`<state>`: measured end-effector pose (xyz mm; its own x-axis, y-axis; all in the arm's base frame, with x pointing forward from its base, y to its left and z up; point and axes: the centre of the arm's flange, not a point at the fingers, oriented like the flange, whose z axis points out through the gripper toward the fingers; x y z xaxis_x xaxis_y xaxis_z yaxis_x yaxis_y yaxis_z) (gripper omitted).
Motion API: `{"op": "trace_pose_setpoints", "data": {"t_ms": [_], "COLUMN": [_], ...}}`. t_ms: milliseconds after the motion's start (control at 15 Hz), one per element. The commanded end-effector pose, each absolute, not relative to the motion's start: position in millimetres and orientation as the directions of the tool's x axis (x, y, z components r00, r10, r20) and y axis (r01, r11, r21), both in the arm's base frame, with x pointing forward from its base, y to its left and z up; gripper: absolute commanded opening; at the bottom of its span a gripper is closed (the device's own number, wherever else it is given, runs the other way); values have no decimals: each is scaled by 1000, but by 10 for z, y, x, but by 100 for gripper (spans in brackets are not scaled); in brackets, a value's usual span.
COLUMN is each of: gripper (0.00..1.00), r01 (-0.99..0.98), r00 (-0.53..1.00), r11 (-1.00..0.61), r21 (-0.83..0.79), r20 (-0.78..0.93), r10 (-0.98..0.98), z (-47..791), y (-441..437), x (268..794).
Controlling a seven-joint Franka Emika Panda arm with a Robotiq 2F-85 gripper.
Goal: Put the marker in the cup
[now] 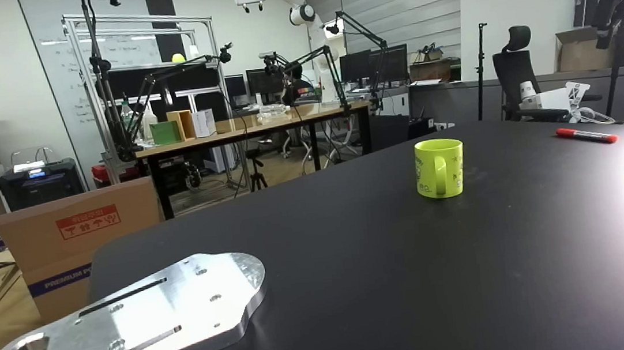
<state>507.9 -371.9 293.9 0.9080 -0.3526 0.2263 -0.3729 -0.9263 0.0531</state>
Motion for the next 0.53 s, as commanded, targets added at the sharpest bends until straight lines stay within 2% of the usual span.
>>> {"op": "trace_pose_setpoints", "data": {"t_ms": [0, 200, 400, 467], "gripper": [100, 100, 100, 100], "r01": [-395, -457, -505, -456], "r00": [888, 851, 833, 858], "r11": [-916, -883, -854, -883], "r21": [74, 106, 124, 111], "r20": [285, 341, 328, 317], "r10": [-360, -399, -445, -403], "z": [2670, 2434, 2177, 2291], "y": [-3916, -4036, -4152, -4005], "x": [5301, 5351, 5357, 5223]}}
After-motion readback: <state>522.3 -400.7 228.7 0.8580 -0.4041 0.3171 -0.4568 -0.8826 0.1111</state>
